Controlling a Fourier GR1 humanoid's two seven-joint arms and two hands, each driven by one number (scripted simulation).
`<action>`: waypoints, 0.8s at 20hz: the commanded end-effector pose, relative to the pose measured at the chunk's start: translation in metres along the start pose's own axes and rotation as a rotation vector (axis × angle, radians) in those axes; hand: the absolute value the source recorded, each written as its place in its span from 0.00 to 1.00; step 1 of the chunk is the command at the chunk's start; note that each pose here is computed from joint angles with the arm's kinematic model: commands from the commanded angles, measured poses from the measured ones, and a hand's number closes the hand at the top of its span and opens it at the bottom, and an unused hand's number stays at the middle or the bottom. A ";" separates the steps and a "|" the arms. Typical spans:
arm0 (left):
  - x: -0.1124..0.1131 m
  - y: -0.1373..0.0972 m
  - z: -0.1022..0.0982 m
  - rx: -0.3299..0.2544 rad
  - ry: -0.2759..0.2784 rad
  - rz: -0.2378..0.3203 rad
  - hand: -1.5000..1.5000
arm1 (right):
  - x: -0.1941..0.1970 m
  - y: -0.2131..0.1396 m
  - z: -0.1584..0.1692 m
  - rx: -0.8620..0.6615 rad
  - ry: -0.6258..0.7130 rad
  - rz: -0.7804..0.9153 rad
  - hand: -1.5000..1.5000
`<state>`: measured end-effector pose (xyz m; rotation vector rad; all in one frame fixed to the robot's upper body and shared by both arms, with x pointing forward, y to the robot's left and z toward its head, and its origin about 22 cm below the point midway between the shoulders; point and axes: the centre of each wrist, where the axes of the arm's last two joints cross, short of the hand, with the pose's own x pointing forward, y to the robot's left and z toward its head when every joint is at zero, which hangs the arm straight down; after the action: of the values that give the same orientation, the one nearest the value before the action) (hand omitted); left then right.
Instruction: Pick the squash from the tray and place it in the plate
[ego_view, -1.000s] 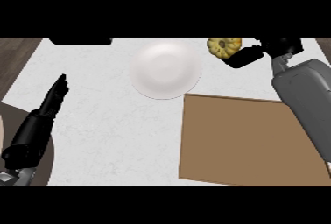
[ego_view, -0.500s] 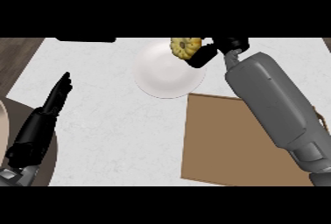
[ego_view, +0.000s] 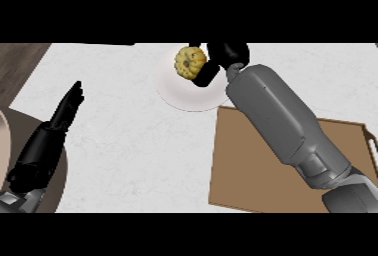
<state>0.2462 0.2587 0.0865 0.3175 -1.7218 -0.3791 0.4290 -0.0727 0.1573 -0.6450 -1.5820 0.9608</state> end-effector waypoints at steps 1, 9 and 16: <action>-0.048 0.008 0.022 0.000 0.164 -0.070 0.50 | -0.004 0.026 -0.002 0.086 0.037 -0.091 1.00; -0.045 0.003 0.021 0.031 0.154 -0.063 0.50 | -0.001 0.042 -0.010 0.011 0.171 -0.181 0.00; -0.054 0.008 0.024 0.032 0.166 -0.087 0.50 | -0.005 0.028 -0.013 -0.234 0.139 -0.421 0.00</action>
<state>0.2459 0.2602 0.0852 0.3402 -1.7162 -0.3868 0.4374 -0.0566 0.1254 -0.5173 -1.5680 0.5863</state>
